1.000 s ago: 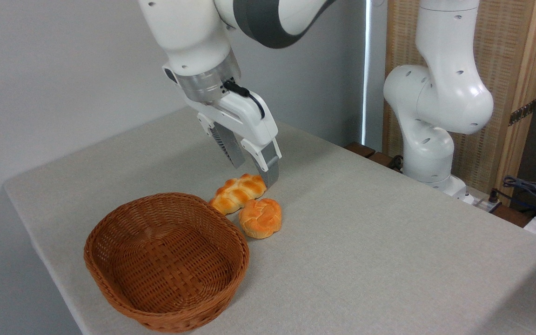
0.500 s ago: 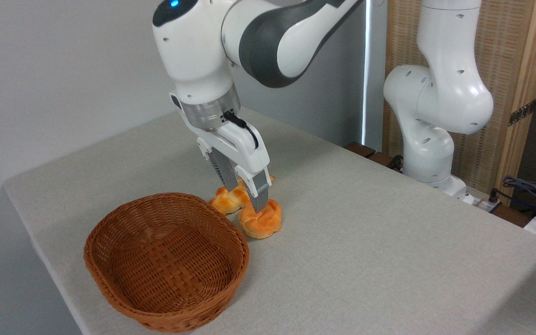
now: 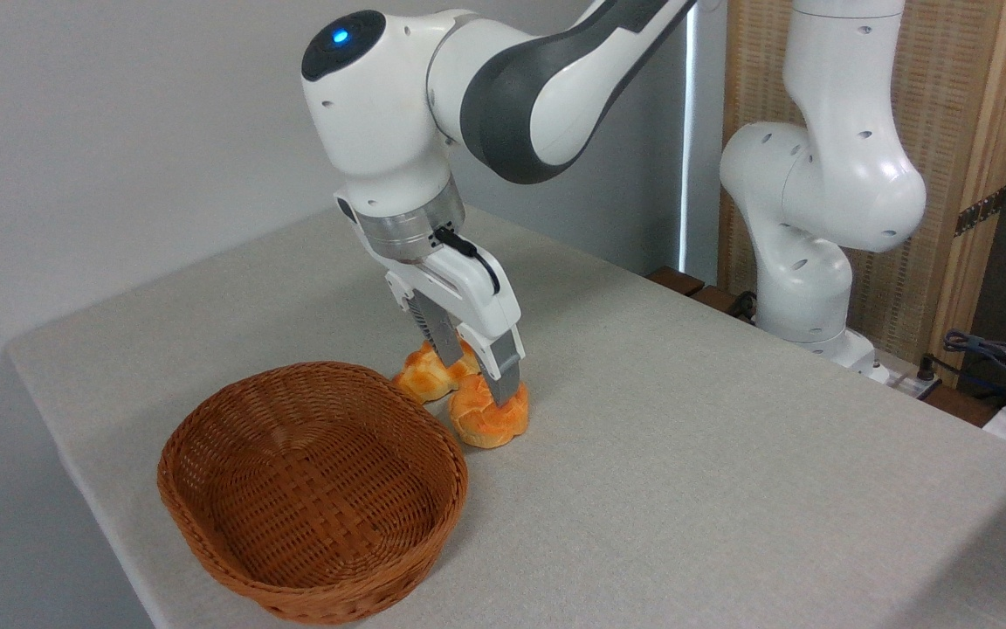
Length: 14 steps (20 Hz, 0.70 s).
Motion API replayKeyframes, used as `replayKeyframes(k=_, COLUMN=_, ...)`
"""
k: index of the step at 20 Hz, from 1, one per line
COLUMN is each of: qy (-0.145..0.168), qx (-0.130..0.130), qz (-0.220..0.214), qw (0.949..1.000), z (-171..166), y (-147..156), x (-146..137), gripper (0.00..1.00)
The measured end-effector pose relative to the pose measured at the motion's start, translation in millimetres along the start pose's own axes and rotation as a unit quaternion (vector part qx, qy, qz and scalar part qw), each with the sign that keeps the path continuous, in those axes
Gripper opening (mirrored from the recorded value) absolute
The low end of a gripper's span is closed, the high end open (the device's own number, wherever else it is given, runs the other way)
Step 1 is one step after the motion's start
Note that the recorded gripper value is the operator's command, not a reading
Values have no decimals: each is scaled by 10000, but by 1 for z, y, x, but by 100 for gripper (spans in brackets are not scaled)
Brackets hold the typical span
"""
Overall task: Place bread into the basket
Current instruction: 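Close the gripper on the round orange bun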
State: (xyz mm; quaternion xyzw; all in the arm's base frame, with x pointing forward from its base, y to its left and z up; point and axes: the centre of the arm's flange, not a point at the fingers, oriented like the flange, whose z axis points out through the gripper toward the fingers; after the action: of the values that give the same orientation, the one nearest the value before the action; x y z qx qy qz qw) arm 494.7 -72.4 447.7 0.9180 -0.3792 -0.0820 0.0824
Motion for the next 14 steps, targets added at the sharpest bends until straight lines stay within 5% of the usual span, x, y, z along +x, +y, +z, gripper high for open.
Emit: replayKeyframes(k=14, qy=-11, qx=-5, qz=-41, qw=10000, z=18, y=-3, x=-3, gripper=100)
